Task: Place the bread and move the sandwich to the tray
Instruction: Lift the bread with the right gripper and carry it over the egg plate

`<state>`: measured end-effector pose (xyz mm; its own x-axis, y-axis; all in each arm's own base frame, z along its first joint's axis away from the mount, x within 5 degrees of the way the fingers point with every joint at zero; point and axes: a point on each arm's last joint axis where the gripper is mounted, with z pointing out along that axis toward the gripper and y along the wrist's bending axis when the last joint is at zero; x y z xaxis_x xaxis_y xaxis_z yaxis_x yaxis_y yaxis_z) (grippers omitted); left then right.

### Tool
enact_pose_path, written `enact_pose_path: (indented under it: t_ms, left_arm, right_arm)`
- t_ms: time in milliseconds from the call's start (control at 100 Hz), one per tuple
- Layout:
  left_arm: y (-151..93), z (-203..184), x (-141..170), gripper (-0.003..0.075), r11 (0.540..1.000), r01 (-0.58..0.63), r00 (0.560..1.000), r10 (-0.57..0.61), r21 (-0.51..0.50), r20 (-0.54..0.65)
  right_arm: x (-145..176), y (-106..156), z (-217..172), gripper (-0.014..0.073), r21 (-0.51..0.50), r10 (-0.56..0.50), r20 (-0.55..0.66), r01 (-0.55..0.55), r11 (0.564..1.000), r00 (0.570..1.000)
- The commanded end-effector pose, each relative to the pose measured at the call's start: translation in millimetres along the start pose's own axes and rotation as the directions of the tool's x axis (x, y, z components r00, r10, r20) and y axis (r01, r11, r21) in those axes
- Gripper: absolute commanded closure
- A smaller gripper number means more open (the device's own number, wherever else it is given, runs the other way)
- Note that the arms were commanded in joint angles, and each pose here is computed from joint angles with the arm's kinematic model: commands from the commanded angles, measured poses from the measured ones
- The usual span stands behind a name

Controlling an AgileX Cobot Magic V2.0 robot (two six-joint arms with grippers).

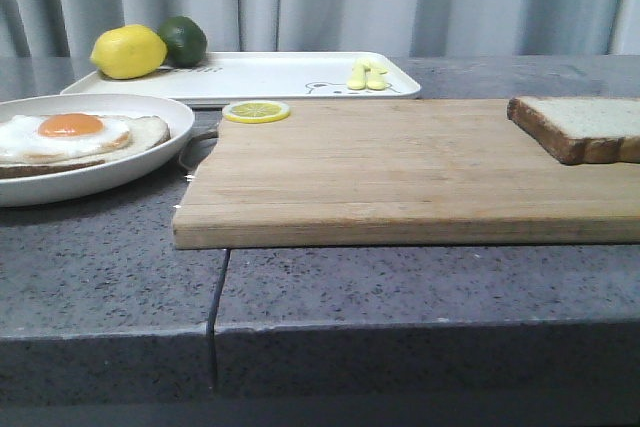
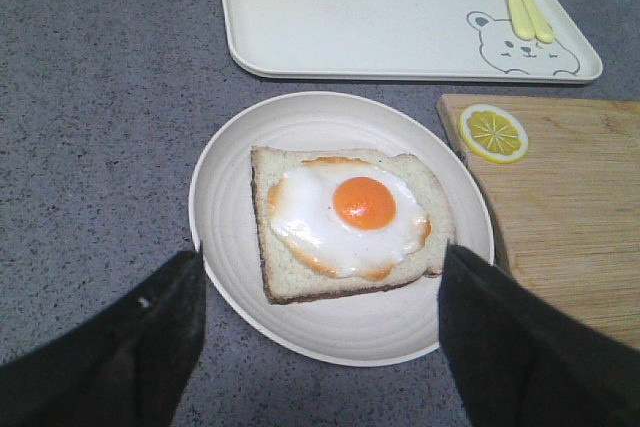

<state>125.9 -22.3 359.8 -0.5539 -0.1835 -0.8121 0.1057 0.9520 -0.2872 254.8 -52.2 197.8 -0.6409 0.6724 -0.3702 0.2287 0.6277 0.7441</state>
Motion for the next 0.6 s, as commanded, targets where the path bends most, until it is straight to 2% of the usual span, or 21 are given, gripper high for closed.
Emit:
enact_pose_path:
  t_ms: [0,120,270,450,590]
  left_arm:
    - [-4.3,-5.9,-14.2,0.0258,1.000,0.014,0.996,-0.015,0.020,0.089]
    - [-4.3,-5.9,-14.2,0.0258,1.000,0.014,0.996,-0.015,0.020,0.089]
    - [-4.3,-5.9,-14.2,0.0258,1.000,0.014,0.996,-0.015,0.020,0.089]
    - [-4.3,-5.9,-14.2,0.0258,1.000,0.014,0.996,-0.015,0.020,0.089]
    - [-4.3,-5.9,-14.2,0.0258,1.000,0.014,0.996,-0.015,0.020,0.089]
  right_arm:
    - [0.3,6.1,-2.9,0.0704,-0.021,-0.026,-0.004,0.026,0.999,1.000]
    - [-2.3,26.4,-13.3,0.0704,-0.123,-0.068,0.002,0.068,0.990,0.998]
    - [-9.0,68.7,-42.7,0.0704,-0.271,-0.120,0.079,0.137,0.953,0.990]
    - [-11.1,118.7,-78.7,0.0704,-0.349,-0.176,0.187,0.233,0.908,0.966]
    - [-5.7,152.9,-89.0,0.0704,-0.417,-0.175,0.212,0.251,0.874,0.961]
